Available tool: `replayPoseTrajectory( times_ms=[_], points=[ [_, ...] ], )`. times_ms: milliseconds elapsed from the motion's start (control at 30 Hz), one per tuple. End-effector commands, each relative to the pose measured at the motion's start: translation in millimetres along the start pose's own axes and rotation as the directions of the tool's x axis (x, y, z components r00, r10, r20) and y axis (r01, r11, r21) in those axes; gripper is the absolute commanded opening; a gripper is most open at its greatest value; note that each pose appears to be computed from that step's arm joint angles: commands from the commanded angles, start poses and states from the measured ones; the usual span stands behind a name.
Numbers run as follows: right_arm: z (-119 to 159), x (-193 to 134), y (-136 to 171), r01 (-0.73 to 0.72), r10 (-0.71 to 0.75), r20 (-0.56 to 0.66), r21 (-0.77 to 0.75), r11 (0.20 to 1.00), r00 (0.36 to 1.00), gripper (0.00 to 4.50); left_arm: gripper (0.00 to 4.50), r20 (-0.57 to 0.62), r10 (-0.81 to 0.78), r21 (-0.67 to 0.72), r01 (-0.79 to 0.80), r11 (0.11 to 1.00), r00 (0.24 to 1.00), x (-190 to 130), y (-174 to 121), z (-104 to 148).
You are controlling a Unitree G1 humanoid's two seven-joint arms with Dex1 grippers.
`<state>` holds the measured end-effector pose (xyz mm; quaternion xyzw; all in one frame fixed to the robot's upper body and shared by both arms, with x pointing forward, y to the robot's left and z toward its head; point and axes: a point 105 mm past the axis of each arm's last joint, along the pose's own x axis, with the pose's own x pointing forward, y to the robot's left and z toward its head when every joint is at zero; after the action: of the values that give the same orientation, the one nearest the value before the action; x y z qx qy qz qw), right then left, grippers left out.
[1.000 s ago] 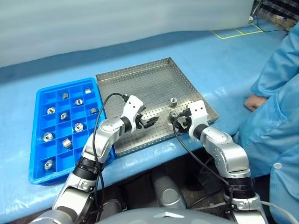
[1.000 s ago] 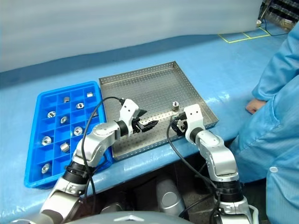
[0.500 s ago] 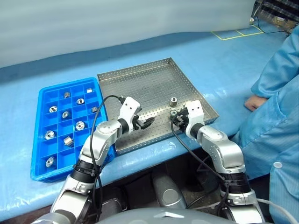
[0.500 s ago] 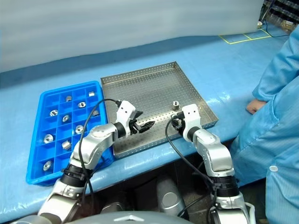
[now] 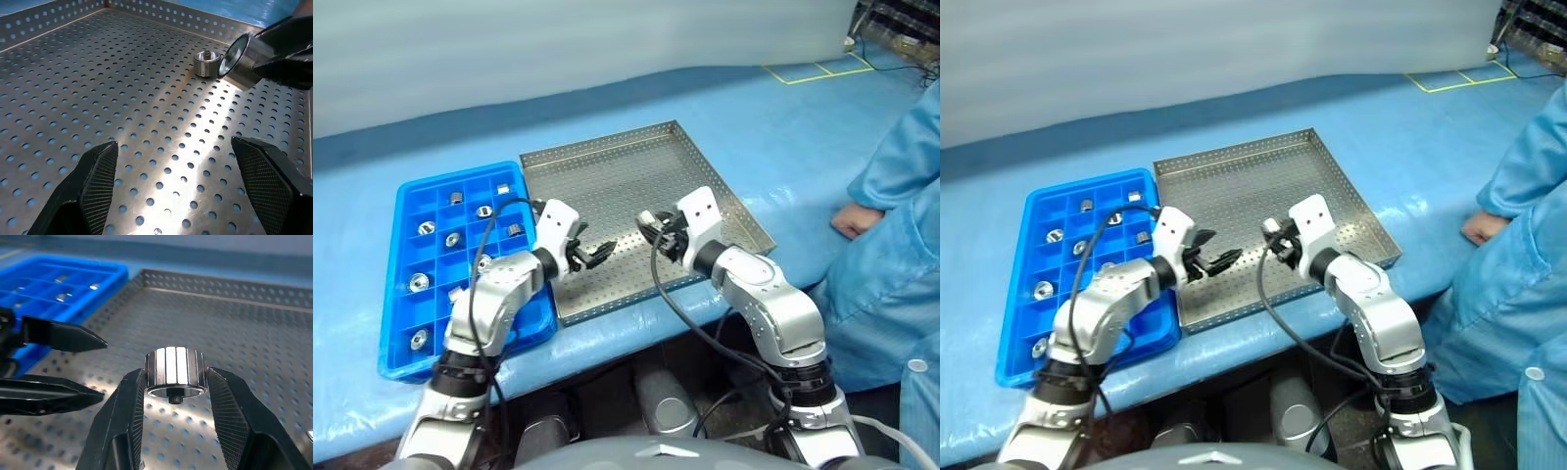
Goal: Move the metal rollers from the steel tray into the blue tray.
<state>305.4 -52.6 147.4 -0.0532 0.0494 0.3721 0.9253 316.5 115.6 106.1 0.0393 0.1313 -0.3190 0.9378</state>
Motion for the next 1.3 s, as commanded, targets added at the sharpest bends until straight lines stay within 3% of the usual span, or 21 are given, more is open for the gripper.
replayPoseTrajectory(
  times_ms=[33, 233, 467, 567, 800, 1067, 1200, 1300],
  points=[
    [8.0, 5.9, 14.2, -0.076, 0.077, 0.025, -0.032, 0.997, 0.997, 1.67, 4.02, 0.067, 0.101, 0.032, -0.103, 0.994, 0.993, -27.8, 18.5, 19.3],
    [16.4, 13.7, 28.4, -0.156, 0.158, 0.049, -0.035, 0.987, 0.986, 1.67, 4.02, 0.104, 0.175, 0.007, -0.176, 0.984, 0.979, -64.3, 27.8, 28.8],
    [26.8, 27.1, 95.4, -0.427, 0.431, 0.071, -0.066, 0.902, 0.900, 1.67, 4.02, 0.166, 0.311, 0.013, -0.318, 0.948, 0.936, -113.0, 45.8, 49.3],
    [18.4, 31.4, 112.9, -0.487, 0.490, 0.041, -0.060, 0.871, 0.871, 1.67, 4.02, 0.123, 0.364, 0.005, -0.367, 0.930, 0.923, -117.4, 51.5, 38.9],
    [-2.3, 39.4, 120.5, -0.511, 0.511, -0.007, -0.011, 0.860, 0.860, 1.67, 4.02, 0.032, 0.372, 0.015, -0.372, 0.928, 0.928, -116.0, 44.2, 15.4],
    [-15.8, 36.6, 122.7, -0.524, 0.523, -0.047, 0.006, 0.852, 0.851, 1.67, 4.02, 0.031, 0.382, 0.025, -0.383, 0.924, 0.924, -116.1, 47.9, 16.6],
    [-19.7, 37.9, 118.9, -0.498, 0.497, -0.060, 0.007, 0.867, 0.865, 2.91, 4.02, 0.028, 0.372, 0.029, -0.373, 0.927, 0.928, -110.2, 47.2, 16.2],
    [-8.5, 39.4, 111.9, -0.454, 0.454, -0.001, -0.011, 0.891, 0.891, 3.89, 4.02, 0.033, 0.355, 0.020, -0.355, 0.934, 0.934, -105.0, 45.6, 16.2]
  ],
)
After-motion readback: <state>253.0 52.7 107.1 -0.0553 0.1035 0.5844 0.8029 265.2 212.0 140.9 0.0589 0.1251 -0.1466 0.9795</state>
